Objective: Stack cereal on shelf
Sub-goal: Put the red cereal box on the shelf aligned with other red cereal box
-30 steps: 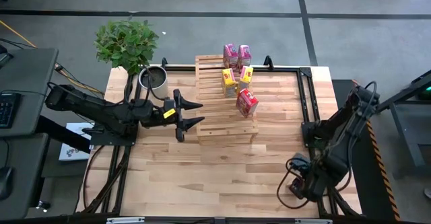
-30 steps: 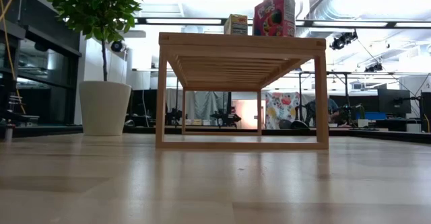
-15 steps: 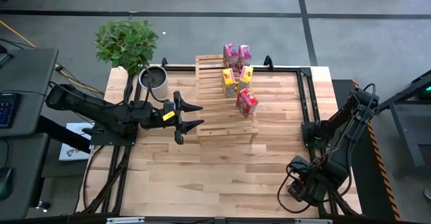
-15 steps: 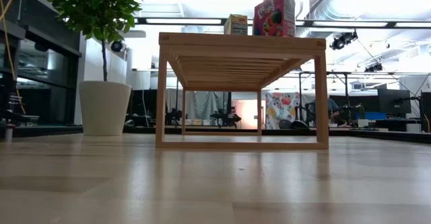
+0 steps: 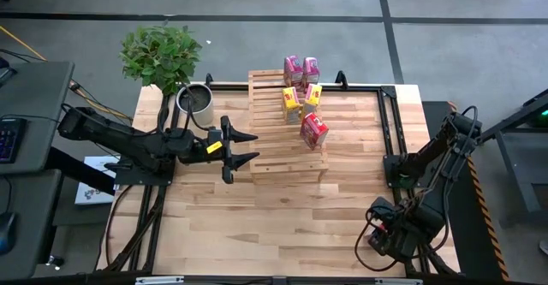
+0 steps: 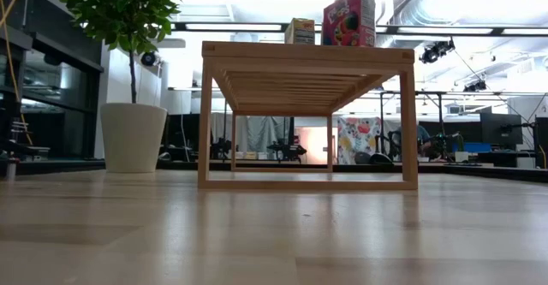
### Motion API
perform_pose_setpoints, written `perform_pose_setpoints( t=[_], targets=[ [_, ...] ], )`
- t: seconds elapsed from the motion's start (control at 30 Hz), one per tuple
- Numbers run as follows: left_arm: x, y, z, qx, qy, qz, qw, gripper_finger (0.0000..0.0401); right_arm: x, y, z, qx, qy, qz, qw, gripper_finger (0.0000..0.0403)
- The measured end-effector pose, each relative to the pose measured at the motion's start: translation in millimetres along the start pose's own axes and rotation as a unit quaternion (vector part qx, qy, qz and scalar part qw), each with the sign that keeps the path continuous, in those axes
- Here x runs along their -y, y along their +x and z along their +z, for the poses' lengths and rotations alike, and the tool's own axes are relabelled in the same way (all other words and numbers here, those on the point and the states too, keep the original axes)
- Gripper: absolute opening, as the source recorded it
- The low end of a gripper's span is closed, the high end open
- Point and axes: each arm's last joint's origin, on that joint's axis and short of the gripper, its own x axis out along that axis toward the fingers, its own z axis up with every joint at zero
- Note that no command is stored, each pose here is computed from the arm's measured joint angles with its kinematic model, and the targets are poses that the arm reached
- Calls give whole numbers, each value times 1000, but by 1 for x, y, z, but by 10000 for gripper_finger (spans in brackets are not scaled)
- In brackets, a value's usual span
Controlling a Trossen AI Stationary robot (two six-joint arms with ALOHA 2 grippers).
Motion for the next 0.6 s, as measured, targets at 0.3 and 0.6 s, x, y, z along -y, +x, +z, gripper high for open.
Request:
perform_pose_setpoints(
  t=[0.3, 0.6],
  targets=[
    [1, 0, -1, -4, -4, -12, 1000, 215, 0, 0, 0, 5, -11, 2, 1000, 261],
    [1, 0, 0, 0, -2, -12, 1000, 215, 0, 2, -3, 5, -32, -2, 999, 261]
  ],
)
